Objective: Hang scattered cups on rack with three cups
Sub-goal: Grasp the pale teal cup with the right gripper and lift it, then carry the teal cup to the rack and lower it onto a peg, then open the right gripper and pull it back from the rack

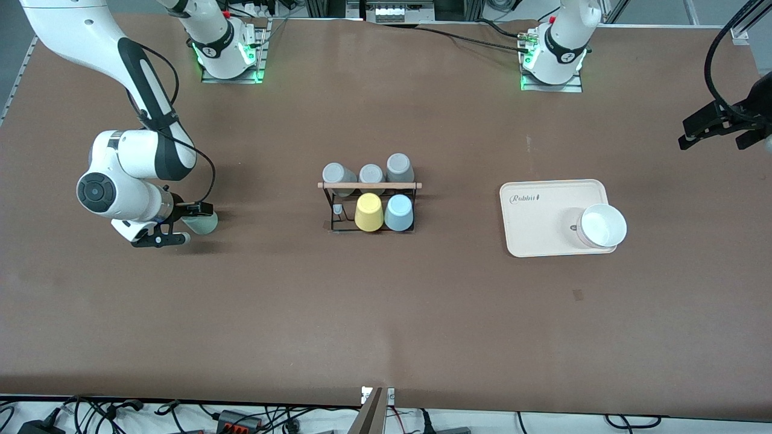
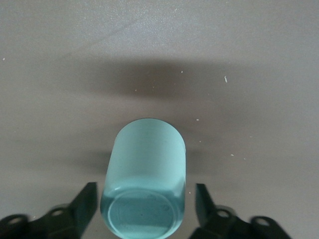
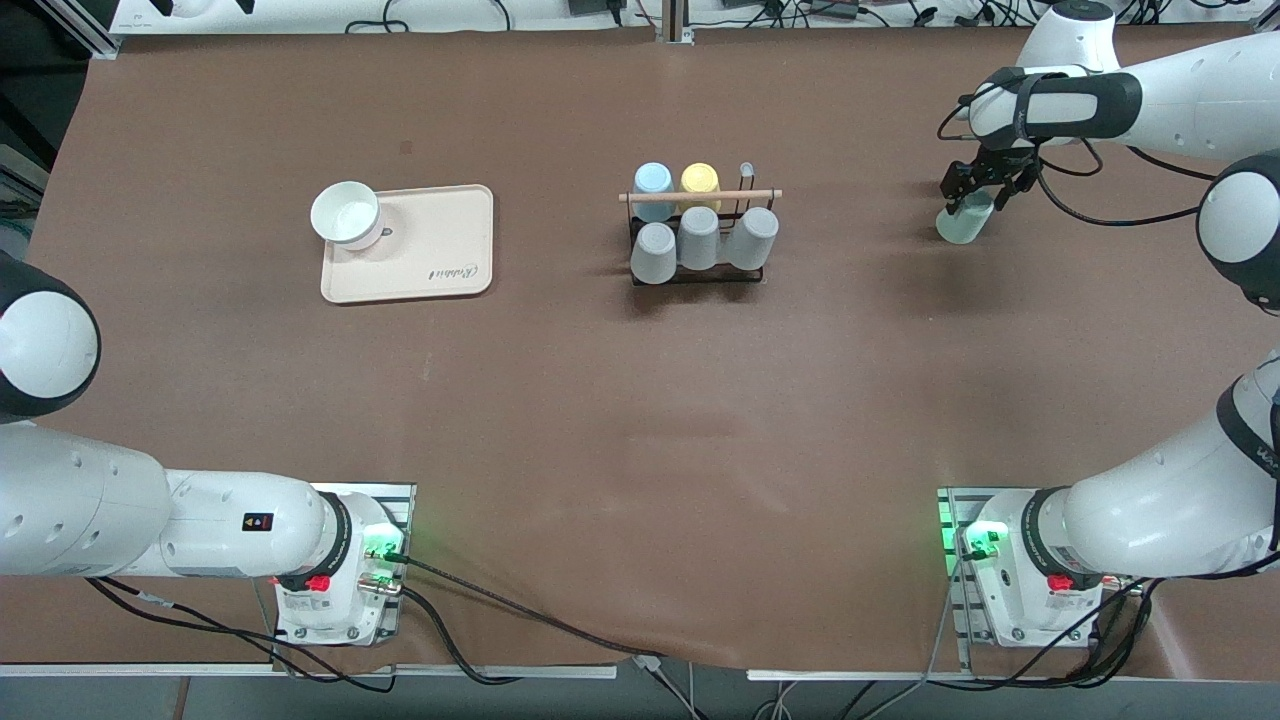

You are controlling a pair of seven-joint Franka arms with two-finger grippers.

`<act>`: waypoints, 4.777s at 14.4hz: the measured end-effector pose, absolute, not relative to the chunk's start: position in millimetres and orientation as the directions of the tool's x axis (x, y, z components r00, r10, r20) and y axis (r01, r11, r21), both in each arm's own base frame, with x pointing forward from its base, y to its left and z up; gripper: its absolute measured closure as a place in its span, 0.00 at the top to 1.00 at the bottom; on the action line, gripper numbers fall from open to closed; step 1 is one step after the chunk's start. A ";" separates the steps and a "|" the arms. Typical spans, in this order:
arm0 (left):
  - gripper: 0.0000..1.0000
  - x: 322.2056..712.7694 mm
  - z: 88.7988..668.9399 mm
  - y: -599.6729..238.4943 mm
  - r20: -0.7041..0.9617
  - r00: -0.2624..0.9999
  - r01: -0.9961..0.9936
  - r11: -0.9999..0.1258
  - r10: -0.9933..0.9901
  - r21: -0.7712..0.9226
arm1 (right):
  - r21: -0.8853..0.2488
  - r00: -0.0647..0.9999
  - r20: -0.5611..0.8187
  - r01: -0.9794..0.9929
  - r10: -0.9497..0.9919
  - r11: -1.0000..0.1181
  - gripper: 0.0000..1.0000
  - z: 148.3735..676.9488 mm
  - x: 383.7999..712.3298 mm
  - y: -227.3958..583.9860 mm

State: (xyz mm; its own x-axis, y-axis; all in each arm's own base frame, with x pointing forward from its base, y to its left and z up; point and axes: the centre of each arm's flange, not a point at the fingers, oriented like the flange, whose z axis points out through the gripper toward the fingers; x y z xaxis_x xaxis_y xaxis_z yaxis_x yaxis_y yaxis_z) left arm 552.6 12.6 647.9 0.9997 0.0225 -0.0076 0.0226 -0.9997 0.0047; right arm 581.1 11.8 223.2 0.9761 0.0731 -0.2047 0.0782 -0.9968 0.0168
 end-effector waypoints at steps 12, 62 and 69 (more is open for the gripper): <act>1.00 538.1 666.1 20.6 0.015 0.999 0.037 -0.999 0.037 0.007 | -0.026 0.979 -0.144 0.143 0.145 -0.989 0.66 369.4 641.0 98.1; 1.00 544.2 651.3 16.8 -0.012 0.999 0.030 -1.000 0.030 0.006 | -0.020 0.959 -0.044 -0.282 -0.281 -0.959 1.00 464.0 676.8 218.3; 1.00 543.9 648.8 16.8 -0.019 0.999 0.031 -1.000 0.030 0.006 | -0.036 0.986 -0.012 -0.164 -0.164 -0.986 1.00 516.5 688.2 75.7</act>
